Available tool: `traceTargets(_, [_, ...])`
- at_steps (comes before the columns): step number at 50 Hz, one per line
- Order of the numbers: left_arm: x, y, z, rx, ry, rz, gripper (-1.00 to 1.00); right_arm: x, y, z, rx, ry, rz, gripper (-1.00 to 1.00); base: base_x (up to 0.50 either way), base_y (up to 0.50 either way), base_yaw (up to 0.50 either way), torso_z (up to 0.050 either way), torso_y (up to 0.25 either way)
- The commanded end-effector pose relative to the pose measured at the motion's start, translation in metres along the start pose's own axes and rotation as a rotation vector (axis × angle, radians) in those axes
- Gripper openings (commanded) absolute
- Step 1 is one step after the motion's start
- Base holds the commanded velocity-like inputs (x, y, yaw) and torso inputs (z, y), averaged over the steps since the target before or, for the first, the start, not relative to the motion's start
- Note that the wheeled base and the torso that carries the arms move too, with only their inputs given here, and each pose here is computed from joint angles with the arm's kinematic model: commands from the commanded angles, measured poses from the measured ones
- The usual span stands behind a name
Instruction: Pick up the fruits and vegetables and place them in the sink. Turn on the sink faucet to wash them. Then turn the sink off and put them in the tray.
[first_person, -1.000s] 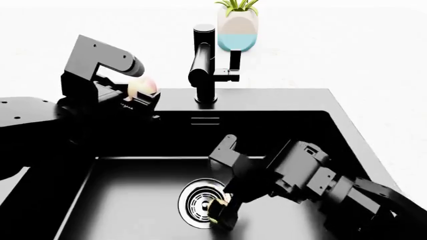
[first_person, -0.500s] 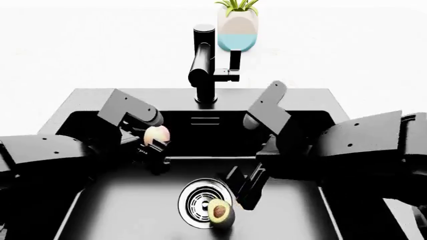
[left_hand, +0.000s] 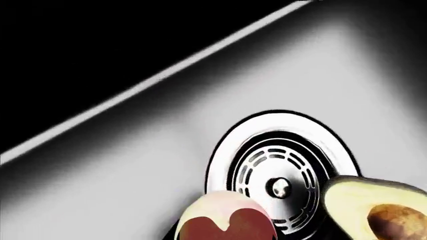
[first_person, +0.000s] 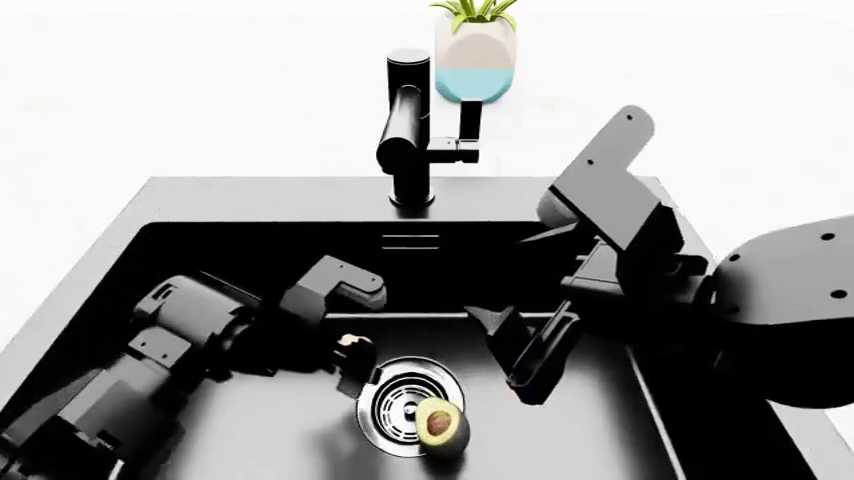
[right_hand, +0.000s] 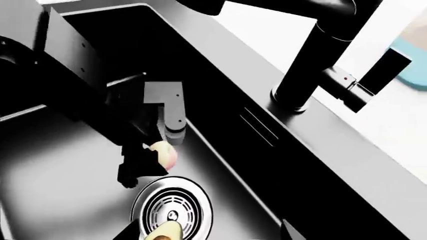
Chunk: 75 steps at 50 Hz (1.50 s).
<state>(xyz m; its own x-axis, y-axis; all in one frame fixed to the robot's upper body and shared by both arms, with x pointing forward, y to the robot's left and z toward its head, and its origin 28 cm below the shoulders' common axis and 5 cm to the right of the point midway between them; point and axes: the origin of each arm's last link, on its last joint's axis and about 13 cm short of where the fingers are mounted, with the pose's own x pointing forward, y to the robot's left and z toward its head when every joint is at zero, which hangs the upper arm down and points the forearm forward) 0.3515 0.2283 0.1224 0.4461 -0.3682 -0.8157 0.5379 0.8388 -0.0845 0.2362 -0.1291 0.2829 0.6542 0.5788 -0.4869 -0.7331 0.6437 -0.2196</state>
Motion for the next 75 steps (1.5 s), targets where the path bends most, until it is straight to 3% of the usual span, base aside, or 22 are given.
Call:
traceTargets(1, [0.043, -0.007, 0.0, 0.092, 0.14, -0.013, -1.0, -0.007, -0.001, -0.004, 0.022, -0.022, -0.046, 1.0, 0.0, 0.0, 0.0, 0.0, 0.0])
traceTargets(6, [0.053, -0.016, -0.005, 0.144, 0.145, -0.04, -1.0, -0.005, -0.002, -0.007, 0.032, -0.021, -0.042, 1.0, 0.0, 0.0, 0.0, 0.0, -0.172])
traceTargets(11, [0.053, -0.016, -0.007, 0.13, 0.128, -0.031, -1.0, -0.002, -0.002, -0.008, 0.032, -0.021, -0.029, 1.0, 0.0, 0.0, 0.0, 0.0, -0.05])
traceTargets(12, [0.051, -0.015, -0.006, 0.114, 0.113, -0.028, 1.0, -0.002, -0.002, -0.008, 0.031, -0.022, -0.028, 1.0, 0.0, 0.0, 0.0, 0.0, 0.0])
traceTargets(17, [0.032, -0.012, 0.007, 0.019, -0.009, -0.037, 1.0, -0.001, -0.002, -0.007, 0.033, -0.03, -0.03, 1.0, 0.0, 0.0, 0.0, 0.0, 0.0])
traceTargets(23, [-0.023, -0.016, 0.012, -0.106, -0.201, -0.09, 1.0, 0.001, -0.004, -0.012, 0.055, -0.061, -0.045, 1.0, 0.0, 0.0, 0.0, 0.0, 0.0])
traceTargets(30, [-0.062, -0.007, 0.005, -0.222, -0.364, 0.002, 1.0, -0.003, -0.002, -0.021, 0.072, -0.092, -0.045, 1.0, 0.0, 0.0, 0.0, 0.0, 0.0])
traceTargets(36, [-0.082, -0.003, -0.008, -0.194, -0.524, 0.171, 1.0, -0.005, -0.003, -0.025, 0.099, -0.12, -0.092, 1.0, 0.0, 0.0, 0.0, 0.0, 0.0])
traceTargets(41, [-0.107, -0.001, -0.011, -0.213, -0.652, 0.22, 1.0, -0.002, -0.004, -0.022, 0.1, -0.145, -0.114, 1.0, 0.0, 0.0, 0.0, 0.0, 0.0])
traceTargets(45, [-0.138, -0.004, -0.003, -0.194, -0.788, 0.256, 1.0, 0.003, -0.012, -0.023, 0.104, -0.159, -0.224, 1.0, 0.0, 0.0, 0.0, 0.0, 0.0])
traceTargets(48, [-0.155, -0.001, 0.008, -0.179, -0.906, 0.341, 1.0, 0.012, -0.017, -0.023, 0.042, -0.186, -0.352, 1.0, 0.0, 0.0, 0.0, 0.0, 0.0])
traceTargets(53, [-0.16, 0.004, 0.024, -0.17, -1.014, 0.436, 1.0, 0.027, -0.025, -0.011, -0.097, -0.263, -0.536, 1.0, 0.0, 0.0, 0.0, 0.0, 0.0])
traceTargets(65, [-0.154, 0.013, 0.055, -0.181, -1.109, 0.479, 1.0, 0.081, -0.043, 0.028, -0.031, -0.439, -0.63, 1.0, 0.0, 0.0, 0.0, 0.0, 0.0])
traceTargets(75, [-0.146, 0.019, 0.072, -0.218, -1.114, 0.504, 1.0, 0.109, -0.059, 0.058, -0.008, -0.568, -0.691, 1.0, 0.0, 0.0, 0.0, 0.0, 0.0])
